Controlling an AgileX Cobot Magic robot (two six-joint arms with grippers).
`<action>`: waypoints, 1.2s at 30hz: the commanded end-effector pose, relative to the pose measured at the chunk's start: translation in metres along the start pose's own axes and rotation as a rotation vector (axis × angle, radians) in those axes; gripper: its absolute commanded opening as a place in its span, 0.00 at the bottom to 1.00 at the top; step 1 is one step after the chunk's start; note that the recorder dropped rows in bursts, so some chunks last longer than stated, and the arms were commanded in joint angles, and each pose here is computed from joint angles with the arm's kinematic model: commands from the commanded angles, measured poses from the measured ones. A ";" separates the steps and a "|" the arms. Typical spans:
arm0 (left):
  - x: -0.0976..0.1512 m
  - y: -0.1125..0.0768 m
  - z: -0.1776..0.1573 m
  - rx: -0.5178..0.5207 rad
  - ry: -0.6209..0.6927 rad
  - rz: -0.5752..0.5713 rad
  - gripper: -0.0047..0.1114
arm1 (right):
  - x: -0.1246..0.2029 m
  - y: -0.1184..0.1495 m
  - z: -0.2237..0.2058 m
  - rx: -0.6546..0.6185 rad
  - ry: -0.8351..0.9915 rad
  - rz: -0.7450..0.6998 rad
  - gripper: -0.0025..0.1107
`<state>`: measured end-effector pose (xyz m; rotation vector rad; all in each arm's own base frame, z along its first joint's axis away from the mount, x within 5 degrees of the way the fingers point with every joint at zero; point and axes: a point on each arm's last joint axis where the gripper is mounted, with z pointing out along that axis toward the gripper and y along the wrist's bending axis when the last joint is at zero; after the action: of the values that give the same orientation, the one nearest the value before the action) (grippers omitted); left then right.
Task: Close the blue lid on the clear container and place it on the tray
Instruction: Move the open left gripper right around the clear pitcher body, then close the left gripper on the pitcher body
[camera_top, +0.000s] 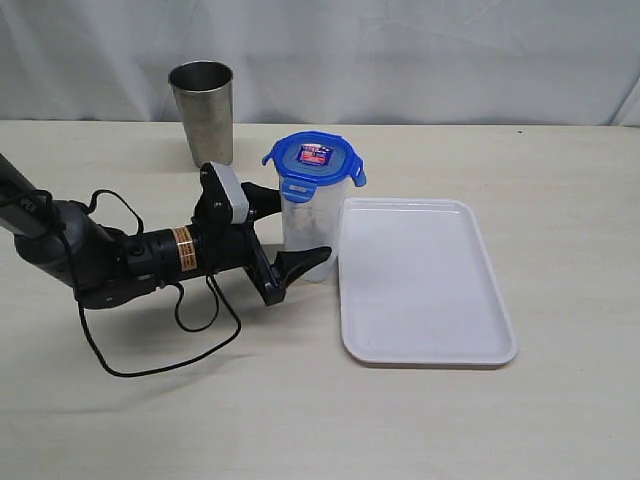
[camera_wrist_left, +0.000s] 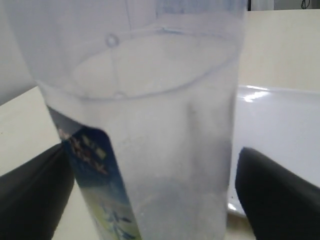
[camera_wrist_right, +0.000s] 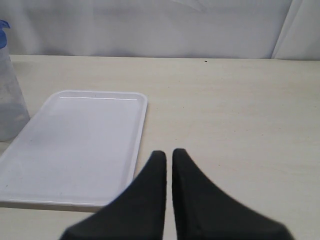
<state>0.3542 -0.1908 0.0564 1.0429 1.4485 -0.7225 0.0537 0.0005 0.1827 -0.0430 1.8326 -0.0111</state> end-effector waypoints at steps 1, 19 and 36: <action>-0.005 0.000 0.004 0.004 -0.033 -0.029 0.74 | 0.001 0.000 0.000 0.000 -0.006 0.002 0.06; -0.009 0.004 0.005 -0.046 -0.077 -0.051 0.74 | 0.001 0.000 0.000 0.000 -0.006 0.002 0.06; -0.012 -0.006 0.018 -0.100 -0.065 -0.090 0.74 | 0.001 0.000 0.000 0.000 -0.006 0.002 0.06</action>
<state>0.3567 -0.2083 0.0647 0.8701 1.4575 -0.7355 0.0537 0.0005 0.1827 -0.0430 1.8326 -0.0111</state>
